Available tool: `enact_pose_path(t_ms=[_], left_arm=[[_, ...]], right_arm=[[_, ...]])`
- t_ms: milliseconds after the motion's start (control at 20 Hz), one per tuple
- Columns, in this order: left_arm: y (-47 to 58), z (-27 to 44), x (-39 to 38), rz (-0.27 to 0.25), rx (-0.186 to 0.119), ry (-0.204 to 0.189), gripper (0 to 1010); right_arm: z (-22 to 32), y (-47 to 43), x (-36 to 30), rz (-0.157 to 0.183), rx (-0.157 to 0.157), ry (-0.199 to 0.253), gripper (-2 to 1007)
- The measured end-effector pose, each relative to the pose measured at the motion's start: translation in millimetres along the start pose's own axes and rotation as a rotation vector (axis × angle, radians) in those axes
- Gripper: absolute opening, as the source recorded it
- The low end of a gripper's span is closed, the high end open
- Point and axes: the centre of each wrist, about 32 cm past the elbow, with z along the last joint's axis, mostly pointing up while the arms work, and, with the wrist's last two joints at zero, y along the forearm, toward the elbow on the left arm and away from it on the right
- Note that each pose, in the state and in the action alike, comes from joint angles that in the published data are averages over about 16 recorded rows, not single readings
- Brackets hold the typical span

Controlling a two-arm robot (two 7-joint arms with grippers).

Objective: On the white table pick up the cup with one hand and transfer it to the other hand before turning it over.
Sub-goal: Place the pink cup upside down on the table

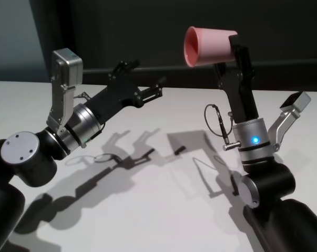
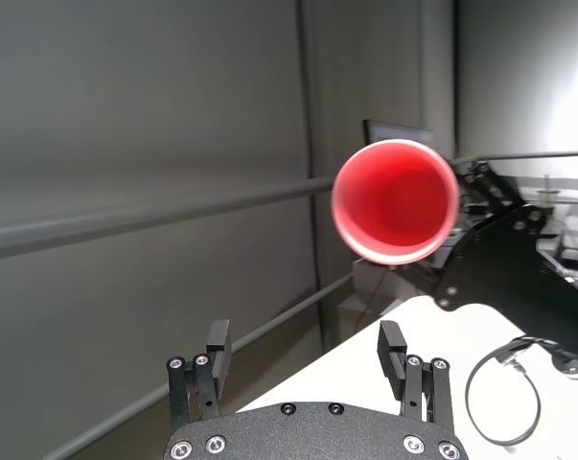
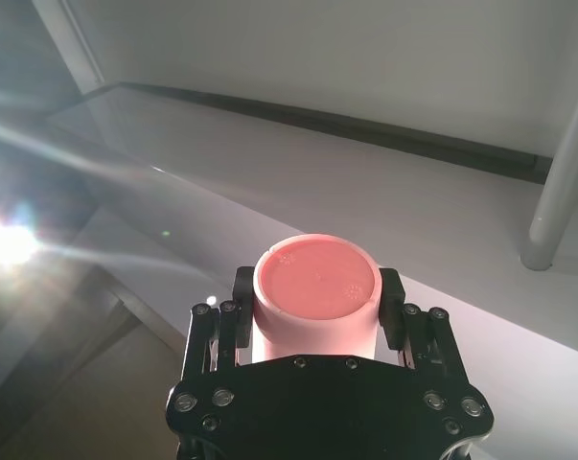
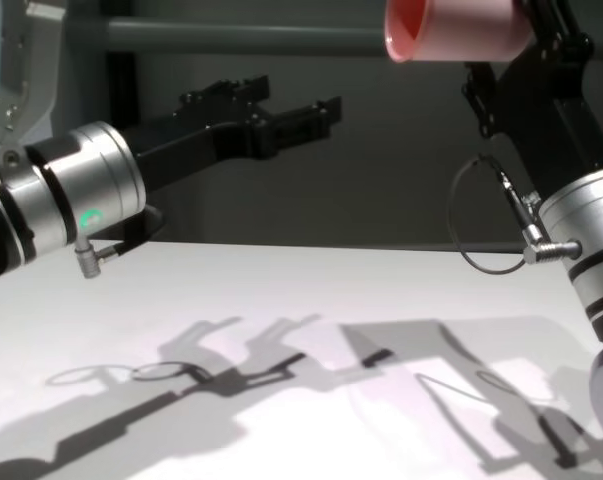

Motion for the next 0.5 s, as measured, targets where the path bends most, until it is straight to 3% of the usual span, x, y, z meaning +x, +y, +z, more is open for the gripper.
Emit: enact_pose_path(t_ms=[500], left_arm=[[23.3, -6.4, -17.1, 0.254, 0.064, 0.0, 1003]], right_arm=[[0.0, 0.0, 0.0, 0.0, 0.0, 0.0, 744]])
